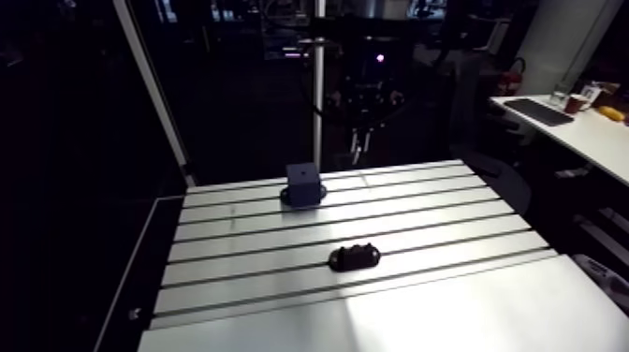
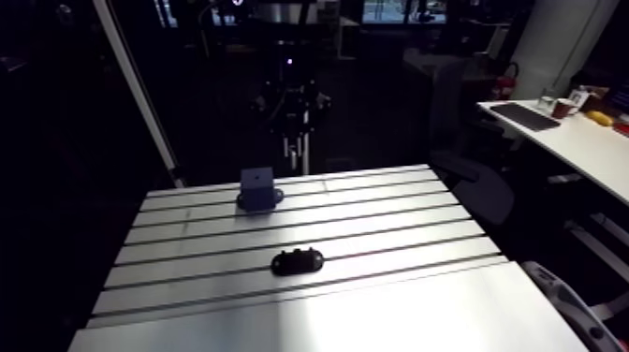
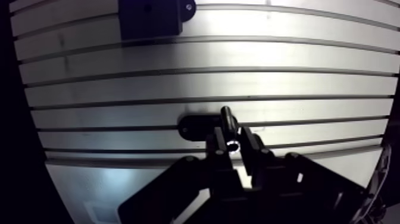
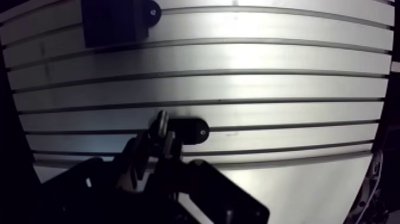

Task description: Pick up the M10 bolt and insert it into the hole until fully seated.

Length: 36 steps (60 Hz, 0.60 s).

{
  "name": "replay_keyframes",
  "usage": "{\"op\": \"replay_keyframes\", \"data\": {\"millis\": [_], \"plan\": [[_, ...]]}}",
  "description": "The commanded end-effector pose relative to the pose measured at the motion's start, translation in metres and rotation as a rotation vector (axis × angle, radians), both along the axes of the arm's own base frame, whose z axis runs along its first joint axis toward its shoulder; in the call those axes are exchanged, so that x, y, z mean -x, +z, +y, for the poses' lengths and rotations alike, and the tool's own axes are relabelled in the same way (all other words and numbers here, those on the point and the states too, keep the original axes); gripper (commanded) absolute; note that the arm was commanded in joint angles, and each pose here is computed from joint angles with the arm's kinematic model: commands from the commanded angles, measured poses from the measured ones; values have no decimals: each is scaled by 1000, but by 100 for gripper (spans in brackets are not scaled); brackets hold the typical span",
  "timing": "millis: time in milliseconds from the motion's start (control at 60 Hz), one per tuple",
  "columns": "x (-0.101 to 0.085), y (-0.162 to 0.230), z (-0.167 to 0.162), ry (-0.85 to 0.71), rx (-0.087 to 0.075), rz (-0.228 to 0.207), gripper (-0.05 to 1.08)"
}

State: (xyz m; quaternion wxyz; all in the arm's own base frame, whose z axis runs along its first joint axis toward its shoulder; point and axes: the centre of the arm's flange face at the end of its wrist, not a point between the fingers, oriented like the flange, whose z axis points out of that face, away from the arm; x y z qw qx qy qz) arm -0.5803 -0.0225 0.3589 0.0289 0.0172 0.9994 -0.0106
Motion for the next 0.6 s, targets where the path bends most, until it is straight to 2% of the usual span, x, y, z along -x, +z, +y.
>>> {"op": "replay_keyframes", "data": {"millis": [17,200,433,533,600], "plan": [[25,18,-25,18,5,-58,108],[37,21,-27,5,7,-84,108],[49,18,-30,10,8,-89,108],[63,8,-40,16,12,-115,108],[69,5,-44,12,12,-117,108]]}}
